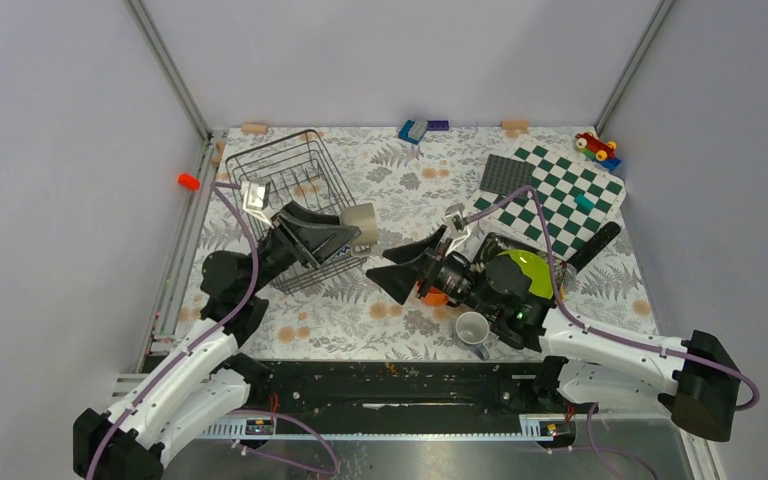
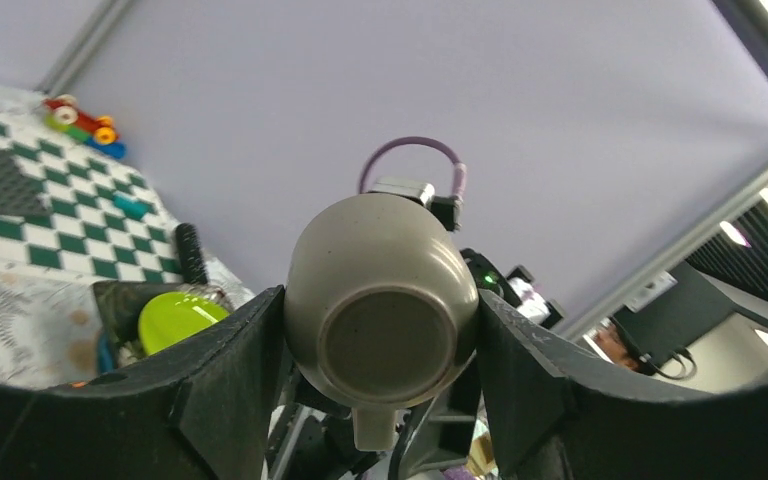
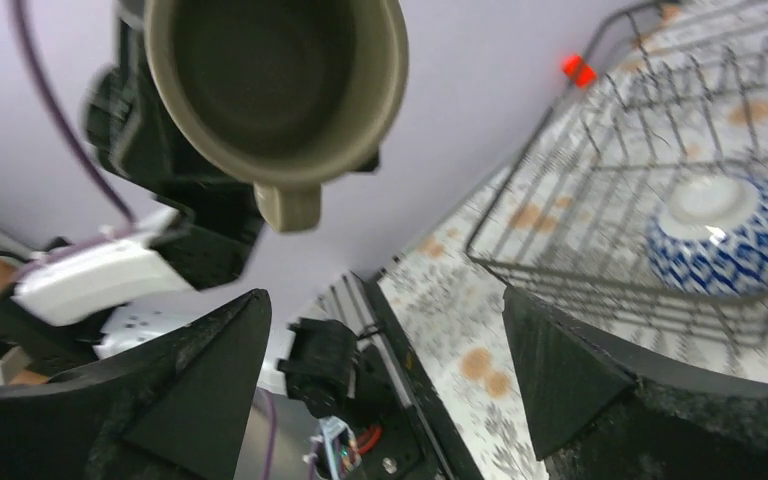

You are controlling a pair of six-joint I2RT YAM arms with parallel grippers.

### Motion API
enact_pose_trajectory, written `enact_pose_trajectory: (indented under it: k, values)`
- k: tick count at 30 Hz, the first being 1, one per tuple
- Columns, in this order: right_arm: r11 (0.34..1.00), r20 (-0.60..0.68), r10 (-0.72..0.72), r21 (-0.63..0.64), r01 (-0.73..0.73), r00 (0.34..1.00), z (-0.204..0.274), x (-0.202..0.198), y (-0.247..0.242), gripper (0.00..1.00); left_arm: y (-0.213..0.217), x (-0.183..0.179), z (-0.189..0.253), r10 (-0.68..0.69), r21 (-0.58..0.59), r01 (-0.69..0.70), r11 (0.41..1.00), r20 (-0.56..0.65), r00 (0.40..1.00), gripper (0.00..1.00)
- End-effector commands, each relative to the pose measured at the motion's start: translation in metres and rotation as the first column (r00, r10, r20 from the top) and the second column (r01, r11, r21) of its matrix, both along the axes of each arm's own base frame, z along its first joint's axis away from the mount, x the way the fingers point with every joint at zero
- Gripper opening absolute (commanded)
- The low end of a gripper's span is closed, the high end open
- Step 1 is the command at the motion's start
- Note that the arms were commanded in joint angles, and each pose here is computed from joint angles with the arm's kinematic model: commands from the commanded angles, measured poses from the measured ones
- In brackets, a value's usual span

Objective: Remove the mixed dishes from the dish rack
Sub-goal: Pick up the cup from the dish rack.

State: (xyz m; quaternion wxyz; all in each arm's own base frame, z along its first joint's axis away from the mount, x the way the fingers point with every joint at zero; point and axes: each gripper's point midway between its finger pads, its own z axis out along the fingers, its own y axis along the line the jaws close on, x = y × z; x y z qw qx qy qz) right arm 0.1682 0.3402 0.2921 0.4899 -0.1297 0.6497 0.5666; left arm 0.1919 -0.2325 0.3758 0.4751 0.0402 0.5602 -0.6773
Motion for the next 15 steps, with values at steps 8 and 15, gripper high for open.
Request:
enact_pose_trajectory:
  k: [8,15]
  values:
    - [0.934,0.215,0.245,0.209,-0.289,0.946,0.088,-0.045,0.020,0.75,0.000,-0.047,0.043,-0.131,-0.142,0.167,0.976,0.232,0.964,0.00]
    - [0.922,0.234,0.197,0.287,-0.261,0.952,0.105,-0.038,0.018,0.51,-0.007,-0.052,0.041,-0.168,-0.130,0.205,0.970,0.247,0.954,0.00]
